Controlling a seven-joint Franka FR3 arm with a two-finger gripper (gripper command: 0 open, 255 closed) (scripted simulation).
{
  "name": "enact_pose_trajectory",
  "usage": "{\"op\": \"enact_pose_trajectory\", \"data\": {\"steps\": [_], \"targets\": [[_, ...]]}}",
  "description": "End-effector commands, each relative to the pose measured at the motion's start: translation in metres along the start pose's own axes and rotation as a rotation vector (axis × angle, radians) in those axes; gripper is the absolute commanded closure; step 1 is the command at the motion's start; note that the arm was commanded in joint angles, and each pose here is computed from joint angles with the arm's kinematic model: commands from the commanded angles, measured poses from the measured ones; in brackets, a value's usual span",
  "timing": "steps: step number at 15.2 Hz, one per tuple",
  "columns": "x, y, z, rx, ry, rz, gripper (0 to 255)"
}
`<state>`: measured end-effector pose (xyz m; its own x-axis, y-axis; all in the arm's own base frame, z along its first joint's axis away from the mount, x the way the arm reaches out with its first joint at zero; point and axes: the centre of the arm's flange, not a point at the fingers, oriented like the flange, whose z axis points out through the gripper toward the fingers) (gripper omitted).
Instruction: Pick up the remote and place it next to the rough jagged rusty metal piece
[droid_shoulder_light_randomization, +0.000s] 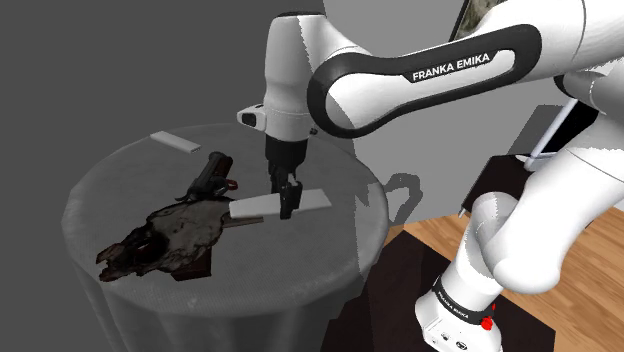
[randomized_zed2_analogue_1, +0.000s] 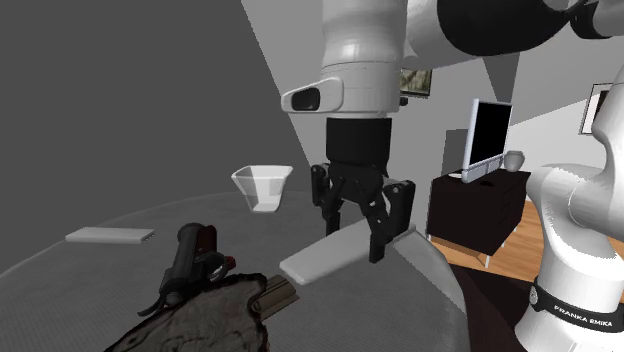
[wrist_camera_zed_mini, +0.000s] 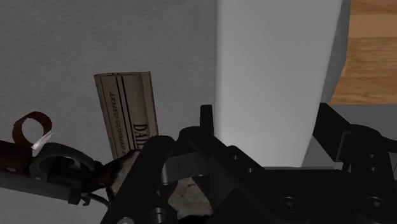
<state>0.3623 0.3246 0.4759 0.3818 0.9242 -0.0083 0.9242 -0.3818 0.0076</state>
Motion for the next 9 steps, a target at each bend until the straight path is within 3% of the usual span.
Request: {"op": "enact_pose_trajectory", "data": {"steps": [1,9], "targets": [[0.006,-0.008,0.009,0.0,0.001,0.002,255],[0.007,-0.009,0.051,0.0,0.001,0.002,255]]}}
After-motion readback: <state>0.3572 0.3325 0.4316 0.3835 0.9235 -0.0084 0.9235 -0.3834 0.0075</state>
